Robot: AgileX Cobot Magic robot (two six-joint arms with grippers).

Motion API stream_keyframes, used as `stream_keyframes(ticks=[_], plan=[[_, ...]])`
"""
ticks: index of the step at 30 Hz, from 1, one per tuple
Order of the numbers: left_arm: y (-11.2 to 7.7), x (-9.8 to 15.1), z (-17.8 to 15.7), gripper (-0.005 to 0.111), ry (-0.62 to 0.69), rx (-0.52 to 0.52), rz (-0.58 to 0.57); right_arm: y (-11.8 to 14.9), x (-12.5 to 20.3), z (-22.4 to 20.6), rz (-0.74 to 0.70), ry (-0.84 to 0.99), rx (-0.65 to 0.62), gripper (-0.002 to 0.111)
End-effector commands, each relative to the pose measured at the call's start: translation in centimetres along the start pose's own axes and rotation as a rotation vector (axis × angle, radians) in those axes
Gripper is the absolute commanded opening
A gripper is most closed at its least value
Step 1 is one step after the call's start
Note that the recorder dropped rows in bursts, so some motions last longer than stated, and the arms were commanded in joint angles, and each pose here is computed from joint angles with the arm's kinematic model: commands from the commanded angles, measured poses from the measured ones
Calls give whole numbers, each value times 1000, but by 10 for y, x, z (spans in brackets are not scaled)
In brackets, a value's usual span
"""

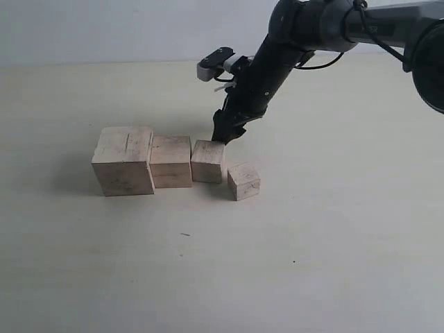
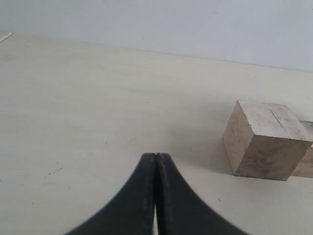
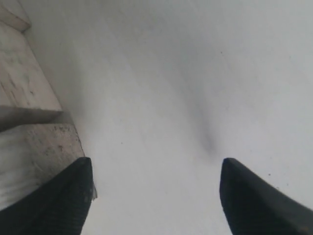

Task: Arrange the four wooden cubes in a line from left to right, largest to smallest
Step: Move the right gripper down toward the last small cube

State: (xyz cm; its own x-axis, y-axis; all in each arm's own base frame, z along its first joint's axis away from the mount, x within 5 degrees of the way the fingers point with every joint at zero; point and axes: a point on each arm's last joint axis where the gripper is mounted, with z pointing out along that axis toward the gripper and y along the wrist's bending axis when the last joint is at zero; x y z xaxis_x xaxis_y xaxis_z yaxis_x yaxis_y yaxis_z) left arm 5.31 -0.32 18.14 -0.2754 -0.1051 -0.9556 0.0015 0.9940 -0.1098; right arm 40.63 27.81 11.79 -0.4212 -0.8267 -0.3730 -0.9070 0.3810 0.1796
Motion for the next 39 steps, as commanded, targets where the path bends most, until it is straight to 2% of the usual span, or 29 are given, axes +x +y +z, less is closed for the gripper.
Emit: stream_keyframes(ticks=[1,13,22,27,30,33,36,39], plan=[[0,0,0,0,-6,6,3,4,-3,-2,-21,-25,-31,69],[0,0,0,0,-6,6,3,5,-4,1,-46,-52,-54,69],[0,0,0,0,-6,6,3,3,-4,-17,-109,-1,34,65],[0,0,0,0,-6,6,3,3,-6,-40,-61,32,114,65],[0,0,0,0,-6,6,3,2,-3,-49,29,80,155,65],[0,0,0,0,-6,6,3,6,3,-50,95,138,123,65],[0,0,0,0,-6,6,3,12,5,-48,129,165,51,65],[0,0,0,0,-6,6,3,13,7,-47,132,181,34,65]])
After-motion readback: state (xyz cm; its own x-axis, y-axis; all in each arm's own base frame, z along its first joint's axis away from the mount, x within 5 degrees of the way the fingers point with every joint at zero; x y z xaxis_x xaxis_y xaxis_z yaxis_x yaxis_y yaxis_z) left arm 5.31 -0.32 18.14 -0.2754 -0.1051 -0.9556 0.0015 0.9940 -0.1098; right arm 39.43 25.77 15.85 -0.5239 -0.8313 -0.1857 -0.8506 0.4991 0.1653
